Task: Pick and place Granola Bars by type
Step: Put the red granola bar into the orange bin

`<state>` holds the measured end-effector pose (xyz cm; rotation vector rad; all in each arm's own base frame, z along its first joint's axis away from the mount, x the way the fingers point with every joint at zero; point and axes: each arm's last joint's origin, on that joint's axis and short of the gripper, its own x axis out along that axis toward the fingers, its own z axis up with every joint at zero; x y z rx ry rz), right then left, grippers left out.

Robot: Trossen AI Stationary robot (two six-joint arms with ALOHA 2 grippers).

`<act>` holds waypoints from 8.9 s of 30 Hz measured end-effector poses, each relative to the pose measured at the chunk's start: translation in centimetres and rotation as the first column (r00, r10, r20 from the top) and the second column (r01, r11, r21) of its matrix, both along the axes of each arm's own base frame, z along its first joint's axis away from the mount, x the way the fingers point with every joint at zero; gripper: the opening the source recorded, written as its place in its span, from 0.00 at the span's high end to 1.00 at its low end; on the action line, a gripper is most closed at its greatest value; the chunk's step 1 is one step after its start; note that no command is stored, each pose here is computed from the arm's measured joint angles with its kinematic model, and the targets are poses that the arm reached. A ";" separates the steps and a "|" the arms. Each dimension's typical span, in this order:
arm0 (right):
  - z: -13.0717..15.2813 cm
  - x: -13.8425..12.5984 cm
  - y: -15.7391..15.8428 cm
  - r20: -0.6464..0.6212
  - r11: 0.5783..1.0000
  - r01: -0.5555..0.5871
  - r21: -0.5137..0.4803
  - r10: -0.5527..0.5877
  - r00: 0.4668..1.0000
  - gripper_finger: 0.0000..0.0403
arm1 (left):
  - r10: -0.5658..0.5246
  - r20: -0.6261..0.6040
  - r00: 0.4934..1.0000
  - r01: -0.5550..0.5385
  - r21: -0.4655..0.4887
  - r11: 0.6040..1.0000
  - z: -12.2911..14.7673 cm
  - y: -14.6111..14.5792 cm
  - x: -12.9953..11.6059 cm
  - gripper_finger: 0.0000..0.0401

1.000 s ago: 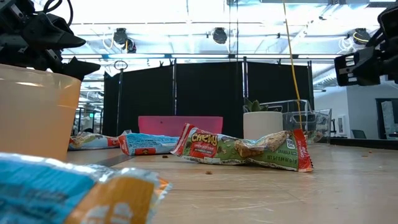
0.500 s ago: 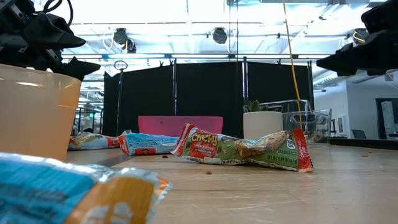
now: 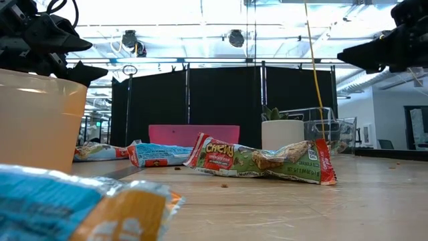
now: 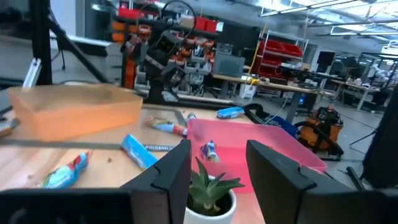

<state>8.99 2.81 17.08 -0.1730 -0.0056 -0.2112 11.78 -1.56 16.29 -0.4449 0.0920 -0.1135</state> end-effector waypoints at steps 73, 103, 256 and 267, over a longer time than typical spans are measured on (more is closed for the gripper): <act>0.3 -0.1 0.0 0.061 0.991 -0.018 0.136 0.010 0.998 0.64 | 0.040 0.083 0.996 -0.023 -0.189 0.982 1.4 0.1 0.0 0.36; 0.3 -0.1 0.0 0.061 0.991 -0.018 0.136 0.010 0.998 0.64 | -0.028 -0.152 0.988 0.037 0.052 0.998 17.1 -0.6 2.1 0.36; 0.3 -0.1 0.0 0.057 0.991 -0.017 0.134 0.010 0.998 0.64 | -0.012 -0.927 0.375 0.573 0.222 0.789 -1.5 -5.2 25.3 0.37; 0.3 -0.1 0.0 0.057 0.991 -0.017 0.134 0.010 0.998 0.64 | -0.008 -0.925 0.379 0.571 0.227 0.789 -1.5 -5.2 25.3 0.91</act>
